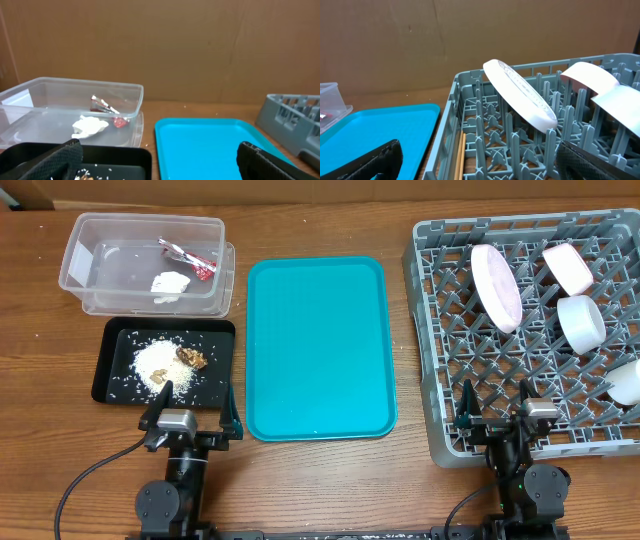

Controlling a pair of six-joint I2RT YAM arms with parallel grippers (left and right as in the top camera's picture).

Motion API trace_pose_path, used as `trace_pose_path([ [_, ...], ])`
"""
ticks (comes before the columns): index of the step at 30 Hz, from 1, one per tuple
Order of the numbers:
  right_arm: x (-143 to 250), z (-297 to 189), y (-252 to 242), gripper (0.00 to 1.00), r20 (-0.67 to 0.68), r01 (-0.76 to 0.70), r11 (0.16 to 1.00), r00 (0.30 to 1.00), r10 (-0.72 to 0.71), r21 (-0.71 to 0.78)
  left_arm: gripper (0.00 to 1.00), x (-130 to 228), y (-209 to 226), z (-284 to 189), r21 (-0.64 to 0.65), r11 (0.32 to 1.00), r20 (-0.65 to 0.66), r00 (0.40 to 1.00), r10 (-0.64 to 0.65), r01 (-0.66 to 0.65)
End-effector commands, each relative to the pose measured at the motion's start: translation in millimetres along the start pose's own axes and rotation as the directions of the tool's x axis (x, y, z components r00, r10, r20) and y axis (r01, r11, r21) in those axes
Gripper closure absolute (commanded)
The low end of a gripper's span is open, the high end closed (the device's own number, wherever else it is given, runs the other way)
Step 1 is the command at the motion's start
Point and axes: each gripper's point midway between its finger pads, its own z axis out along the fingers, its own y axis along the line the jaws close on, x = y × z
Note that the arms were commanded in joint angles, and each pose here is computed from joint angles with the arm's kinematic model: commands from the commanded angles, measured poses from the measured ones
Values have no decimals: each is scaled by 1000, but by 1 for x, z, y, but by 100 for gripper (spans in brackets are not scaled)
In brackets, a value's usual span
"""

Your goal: Sort waste into correct bins and load items into the dishwasher

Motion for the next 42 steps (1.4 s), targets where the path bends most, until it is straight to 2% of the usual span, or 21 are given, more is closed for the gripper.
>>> trace_pose_path([
  [1, 1, 0, -2, 0, 6, 3, 1000, 1000, -3, 7, 0, 19, 5, 0, -19, 996, -52, 995, 81, -82],
  [5, 1, 0, -2, 0, 6, 3, 1000, 1000, -3, 7, 0, 42, 7, -2, -21, 997, -147, 986, 73, -77],
  [42, 1, 0, -2, 0, 6, 3, 1000, 1000, -3, 7, 0, 42, 6, -2, -19, 997, -148, 987, 67, -71],
])
